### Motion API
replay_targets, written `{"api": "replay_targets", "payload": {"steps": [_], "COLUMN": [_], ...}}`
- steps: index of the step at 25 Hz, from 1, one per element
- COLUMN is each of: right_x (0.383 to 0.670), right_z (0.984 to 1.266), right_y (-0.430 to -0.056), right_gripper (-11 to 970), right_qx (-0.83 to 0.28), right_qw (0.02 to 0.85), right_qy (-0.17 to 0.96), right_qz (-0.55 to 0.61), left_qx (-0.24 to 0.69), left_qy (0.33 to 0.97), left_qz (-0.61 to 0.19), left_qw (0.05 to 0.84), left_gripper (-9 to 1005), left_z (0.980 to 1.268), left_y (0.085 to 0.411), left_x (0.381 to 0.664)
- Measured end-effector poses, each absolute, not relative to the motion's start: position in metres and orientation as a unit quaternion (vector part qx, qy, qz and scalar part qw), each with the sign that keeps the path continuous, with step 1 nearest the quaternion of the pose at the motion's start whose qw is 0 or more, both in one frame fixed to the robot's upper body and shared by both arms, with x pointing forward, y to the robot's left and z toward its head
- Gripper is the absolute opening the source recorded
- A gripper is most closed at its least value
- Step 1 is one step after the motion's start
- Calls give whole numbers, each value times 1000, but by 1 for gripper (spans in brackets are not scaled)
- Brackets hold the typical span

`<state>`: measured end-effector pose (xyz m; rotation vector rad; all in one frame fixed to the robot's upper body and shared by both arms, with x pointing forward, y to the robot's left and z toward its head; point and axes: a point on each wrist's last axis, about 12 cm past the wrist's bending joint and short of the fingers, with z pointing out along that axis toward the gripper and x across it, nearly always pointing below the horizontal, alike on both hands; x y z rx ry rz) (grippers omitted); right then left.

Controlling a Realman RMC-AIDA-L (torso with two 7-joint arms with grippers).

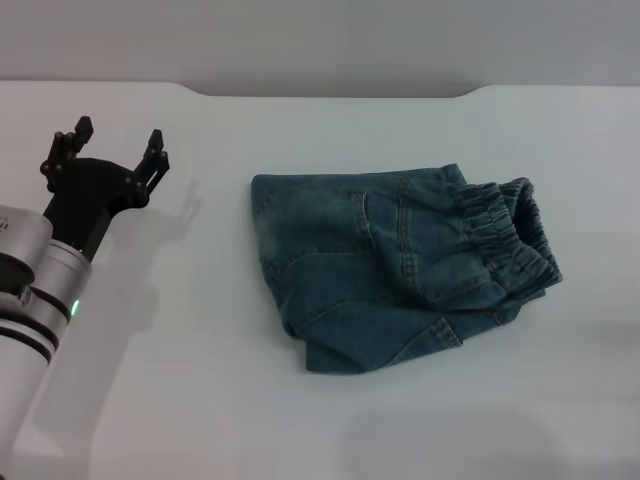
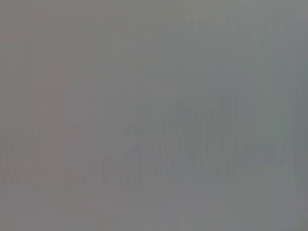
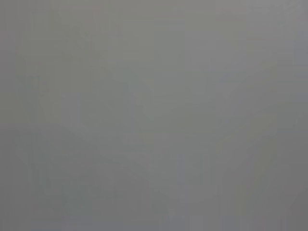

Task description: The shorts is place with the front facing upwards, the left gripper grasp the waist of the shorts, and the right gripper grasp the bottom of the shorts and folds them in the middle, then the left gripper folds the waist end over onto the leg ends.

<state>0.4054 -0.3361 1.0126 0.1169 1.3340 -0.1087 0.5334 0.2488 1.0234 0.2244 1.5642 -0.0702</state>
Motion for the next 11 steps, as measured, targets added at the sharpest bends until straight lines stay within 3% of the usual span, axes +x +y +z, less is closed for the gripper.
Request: {"api": "replay_targets", "payload": {"steps": [11], "right_x": [409], "right_z": [1014], "right_y": [-335], "right_gripper": [805], "right_qx": [50], "right_qw": [786], "right_qy": [614], "right_qz": [-48], "left_qx": [100], "left_qy": [702], "left_qz": [-33], "left_qw": [704], "left_gripper": [849], "left_z": [1024], "left_y": [248], "left_x": [535]}}
